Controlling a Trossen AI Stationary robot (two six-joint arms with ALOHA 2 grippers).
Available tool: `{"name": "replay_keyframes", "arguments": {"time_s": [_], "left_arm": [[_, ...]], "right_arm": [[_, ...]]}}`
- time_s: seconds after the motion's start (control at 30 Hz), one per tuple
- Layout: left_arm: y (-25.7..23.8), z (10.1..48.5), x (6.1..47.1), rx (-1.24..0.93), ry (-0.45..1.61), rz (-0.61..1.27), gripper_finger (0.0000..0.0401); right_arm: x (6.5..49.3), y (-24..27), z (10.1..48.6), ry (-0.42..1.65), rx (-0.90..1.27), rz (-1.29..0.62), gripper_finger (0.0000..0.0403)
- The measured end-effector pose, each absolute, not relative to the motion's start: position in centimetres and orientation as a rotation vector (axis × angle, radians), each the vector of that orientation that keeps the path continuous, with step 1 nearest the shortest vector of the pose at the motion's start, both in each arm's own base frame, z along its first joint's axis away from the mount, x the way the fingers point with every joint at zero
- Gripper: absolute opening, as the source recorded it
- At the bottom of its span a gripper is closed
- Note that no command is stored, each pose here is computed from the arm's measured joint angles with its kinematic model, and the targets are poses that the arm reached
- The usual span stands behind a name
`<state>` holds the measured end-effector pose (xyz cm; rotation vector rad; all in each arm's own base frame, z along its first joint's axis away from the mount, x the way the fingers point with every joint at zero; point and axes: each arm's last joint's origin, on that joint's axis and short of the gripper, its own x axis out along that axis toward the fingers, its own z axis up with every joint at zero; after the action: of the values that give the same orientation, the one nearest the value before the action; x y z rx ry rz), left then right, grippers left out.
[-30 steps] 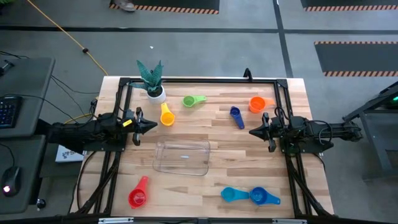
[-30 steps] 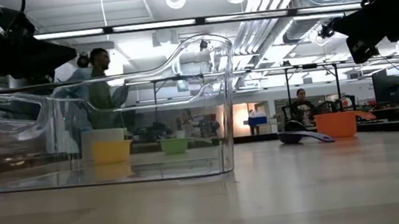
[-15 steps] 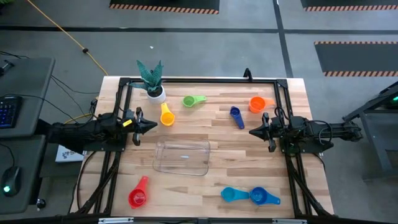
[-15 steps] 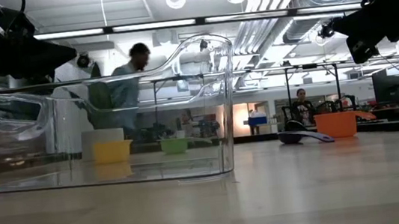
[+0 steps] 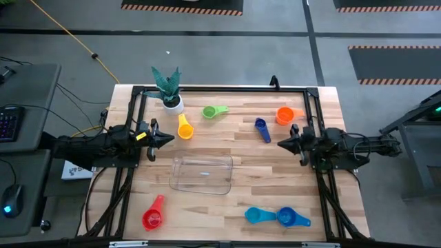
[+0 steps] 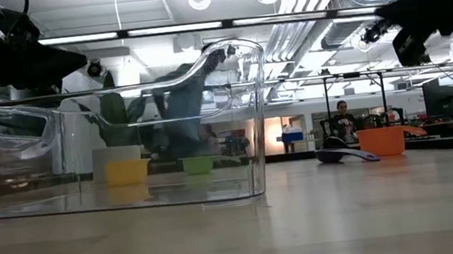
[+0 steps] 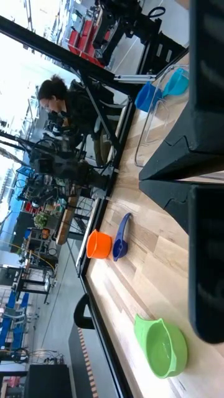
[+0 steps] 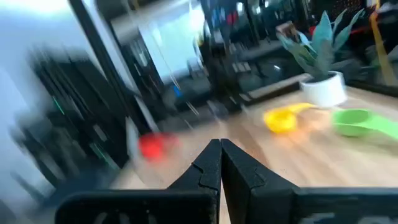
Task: Nest measuring cups in basket
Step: Move the orange measuring cup to the middle right of the table
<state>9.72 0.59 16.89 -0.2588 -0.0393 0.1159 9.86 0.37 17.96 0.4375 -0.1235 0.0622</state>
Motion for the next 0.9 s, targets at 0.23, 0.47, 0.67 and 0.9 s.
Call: {"name": "replay_keyframes", "arguments": {"time_s": [0.23,0.47,0.67,0.9], "left_arm": [[0.6,16.9,9.7,-0.259,-0.04,0.116,0.0001],[0.6,16.9,9.7,-0.259,-0.04,0.116,0.0001],[0.6,16.9,9.7,-0.259,-0.039,0.116,0.0001],[0.6,16.9,9.7,-0.259,-0.04,0.116,0.0001]], "right_arm": [[9.0,-0.3,20.7,-0.484,0.741,-0.044,0.0],[8.5,-0.9,21.5,-0.662,0.972,-0.136,0.0003],[9.8,-1.2,22.1,-0.648,1.114,-0.293,0.008],[14.8,-1.5,26.6,-0.465,1.045,-0.611,0.0208]]}}
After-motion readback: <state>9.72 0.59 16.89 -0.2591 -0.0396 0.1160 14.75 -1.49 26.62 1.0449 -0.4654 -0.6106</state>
